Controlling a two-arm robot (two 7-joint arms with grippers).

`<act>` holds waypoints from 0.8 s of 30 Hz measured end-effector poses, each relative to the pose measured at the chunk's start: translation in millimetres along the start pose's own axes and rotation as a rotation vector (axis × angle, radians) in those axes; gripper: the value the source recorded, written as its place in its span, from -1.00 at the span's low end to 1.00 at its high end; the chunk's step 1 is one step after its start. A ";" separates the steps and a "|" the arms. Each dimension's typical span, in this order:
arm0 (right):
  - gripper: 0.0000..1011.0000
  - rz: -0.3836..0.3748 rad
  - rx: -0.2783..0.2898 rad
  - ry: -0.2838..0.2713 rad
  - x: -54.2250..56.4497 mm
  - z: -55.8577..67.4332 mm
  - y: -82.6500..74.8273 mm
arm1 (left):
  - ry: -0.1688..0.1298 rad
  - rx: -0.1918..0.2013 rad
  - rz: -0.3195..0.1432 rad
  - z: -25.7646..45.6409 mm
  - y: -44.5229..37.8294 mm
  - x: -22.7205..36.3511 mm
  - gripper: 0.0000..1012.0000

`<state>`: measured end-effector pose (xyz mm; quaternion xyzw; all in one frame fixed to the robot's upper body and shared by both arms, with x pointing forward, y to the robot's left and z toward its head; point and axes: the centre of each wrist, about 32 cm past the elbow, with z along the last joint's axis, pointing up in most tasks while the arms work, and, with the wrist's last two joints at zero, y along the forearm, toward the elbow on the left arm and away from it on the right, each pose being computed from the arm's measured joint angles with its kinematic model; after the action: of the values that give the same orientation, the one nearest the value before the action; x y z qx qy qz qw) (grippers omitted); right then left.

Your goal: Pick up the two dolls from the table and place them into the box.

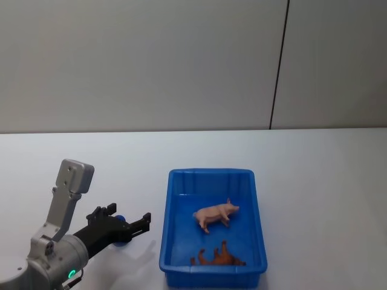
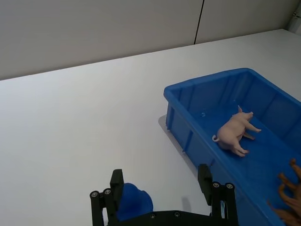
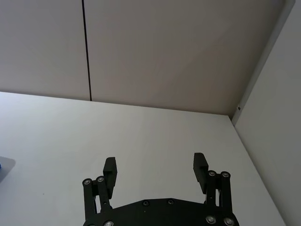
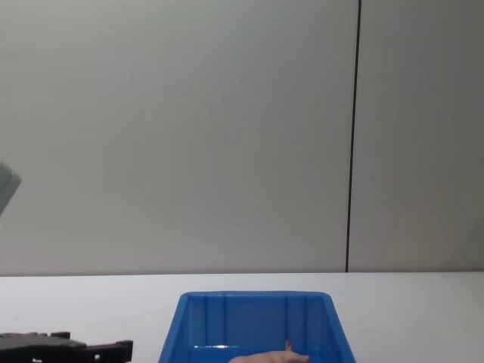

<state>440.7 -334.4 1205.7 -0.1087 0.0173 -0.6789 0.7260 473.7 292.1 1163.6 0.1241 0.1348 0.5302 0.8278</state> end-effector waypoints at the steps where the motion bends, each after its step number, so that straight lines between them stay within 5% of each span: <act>1: 0.98 -0.003 0.000 0.000 0.6 -0.2 -0.3 | 0.002 0.004 0.000 -0.7 -1.6 2.9 0.98; 9: 0.98 -0.013 0.002 -0.002 2.4 -0.9 -1.6 | 0.001 0.034 0.022 -4.1 -6.6 13.9 0.98; 24: 0.98 -0.020 0.003 -0.003 3.7 -1.4 -2.5 | -0.003 0.069 0.056 -8.4 -15.5 24.0 0.98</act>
<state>438.3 -338.4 1205.3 -0.1085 0.0141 -0.6861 0.7192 493.5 308.2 1148.2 0.1573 0.1484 0.5478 0.8082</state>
